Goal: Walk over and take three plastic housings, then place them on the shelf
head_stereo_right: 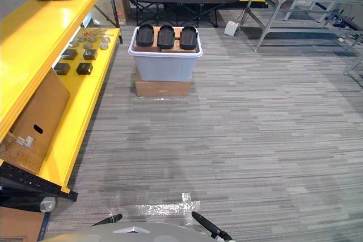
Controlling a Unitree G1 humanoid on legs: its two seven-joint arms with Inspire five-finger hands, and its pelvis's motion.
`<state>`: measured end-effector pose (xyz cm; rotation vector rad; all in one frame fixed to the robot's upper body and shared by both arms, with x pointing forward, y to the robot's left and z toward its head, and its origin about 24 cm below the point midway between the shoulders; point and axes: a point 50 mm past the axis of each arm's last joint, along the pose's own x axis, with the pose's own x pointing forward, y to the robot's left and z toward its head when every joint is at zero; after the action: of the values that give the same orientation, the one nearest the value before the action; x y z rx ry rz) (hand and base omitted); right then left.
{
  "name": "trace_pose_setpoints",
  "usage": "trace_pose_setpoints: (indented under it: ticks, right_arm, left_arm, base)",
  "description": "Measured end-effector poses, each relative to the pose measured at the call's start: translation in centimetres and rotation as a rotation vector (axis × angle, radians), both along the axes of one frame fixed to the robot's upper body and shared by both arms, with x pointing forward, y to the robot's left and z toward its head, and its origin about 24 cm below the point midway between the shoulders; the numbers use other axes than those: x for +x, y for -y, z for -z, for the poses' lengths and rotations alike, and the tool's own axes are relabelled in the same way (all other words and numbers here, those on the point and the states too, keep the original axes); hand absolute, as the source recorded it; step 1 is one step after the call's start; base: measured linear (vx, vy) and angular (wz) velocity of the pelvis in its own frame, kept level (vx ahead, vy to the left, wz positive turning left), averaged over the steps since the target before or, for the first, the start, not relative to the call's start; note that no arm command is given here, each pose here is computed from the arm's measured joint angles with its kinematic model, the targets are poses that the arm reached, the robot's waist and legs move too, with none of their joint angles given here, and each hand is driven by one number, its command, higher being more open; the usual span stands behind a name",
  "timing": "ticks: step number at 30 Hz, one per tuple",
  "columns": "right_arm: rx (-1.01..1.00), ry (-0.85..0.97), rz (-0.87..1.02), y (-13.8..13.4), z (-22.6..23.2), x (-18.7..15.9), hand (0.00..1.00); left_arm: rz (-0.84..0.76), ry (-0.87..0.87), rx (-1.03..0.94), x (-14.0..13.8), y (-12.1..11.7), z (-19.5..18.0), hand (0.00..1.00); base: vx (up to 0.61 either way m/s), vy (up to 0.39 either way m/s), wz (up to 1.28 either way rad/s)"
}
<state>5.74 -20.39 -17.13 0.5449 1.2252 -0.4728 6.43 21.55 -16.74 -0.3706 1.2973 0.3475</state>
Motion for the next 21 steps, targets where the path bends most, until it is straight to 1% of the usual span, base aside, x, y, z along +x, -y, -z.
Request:
trace_pose_setpoints:
  ticks: [2, 3, 4, 6, 7, 8, 11, 13, 14, 16, 20, 21]
  right_arm:
    - [-0.036, 0.098, -0.075, -0.4, -0.6, 3.0, 1.00]
    - [-0.051, 0.136, -0.100, -0.6, -1.0, 4.1, 1.00]
    - [-0.096, 0.254, -0.160, -1.0, -2.2, 7.2, 1.00]
    - [-0.112, 0.319, -0.182, -1.2, -3.0, 9.1, 1.00]
    - [-0.130, 0.369, -0.190, -1.3, -3.7, 10.5, 1.00]
    - [-0.143, 0.414, -0.197, -1.4, -4.4, 11.8, 1.00]
    - [-0.156, 0.467, -0.184, -1.4, -5.1, 12.9, 1.00]
    - [-0.165, 0.474, -0.180, -1.3, -5.2, 13.0, 1.00]
    - [-0.179, 0.451, -0.167, -1.2, -4.9, 12.3, 1.00]
    - [-0.186, 0.426, -0.142, -1.0, -4.6, 11.7, 1.00]
    - [-0.131, 0.387, -0.024, -1.4, -3.8, 9.9, 1.00]
    - [-0.120, 0.382, -0.019, -1.6, -3.6, 9.6, 1.00]
  left_arm:
    - [0.061, 0.118, 0.011, 2.9, 0.5, -0.7, 1.00]
    - [0.078, 0.160, 0.010, 3.8, 0.8, -1.0, 1.00]
    - [0.118, 0.283, 0.004, 6.7, 1.8, -2.2, 1.00]
    - [0.134, 0.349, -0.012, 8.2, 2.7, -2.8, 1.00]
    - [0.126, 0.399, -0.039, 9.4, 3.6, -3.3, 1.00]
    - [0.122, 0.428, -0.056, 10.0, 4.2, -3.6, 1.00]
    - [0.086, 0.457, -0.084, 10.6, 4.6, -3.9, 1.00]
    - [0.109, 0.456, -0.041, 10.2, 4.6, -3.8, 1.00]
    - [0.160, 0.444, 0.005, 9.5, 4.4, -3.5, 1.00]
    - [0.164, 0.425, 0.023, 8.8, 4.2, -3.3, 1.00]
    - [0.129, 0.391, 0.059, 7.1, 3.7, -2.7, 1.00]
    - [0.122, 0.390, 0.066, 6.8, 3.7, -2.7, 1.00]
  base:
    - [-0.05, -0.004, 0.00]
    - [-0.06, 0.010, 0.01]
    - [-0.03, 0.013, 0.02]
    - [-0.02, 0.006, 0.01]
    - [0.00, 0.000, 0.00]
    - [0.00, 0.000, 0.00]
    - [0.00, 0.000, 0.00]
    - [0.03, -0.005, -0.04]
    - [0.03, -0.003, -0.04]
    - [0.02, -0.001, -0.04]
    - [-0.01, -0.003, -0.06]
    - [-0.04, -0.006, -0.06]
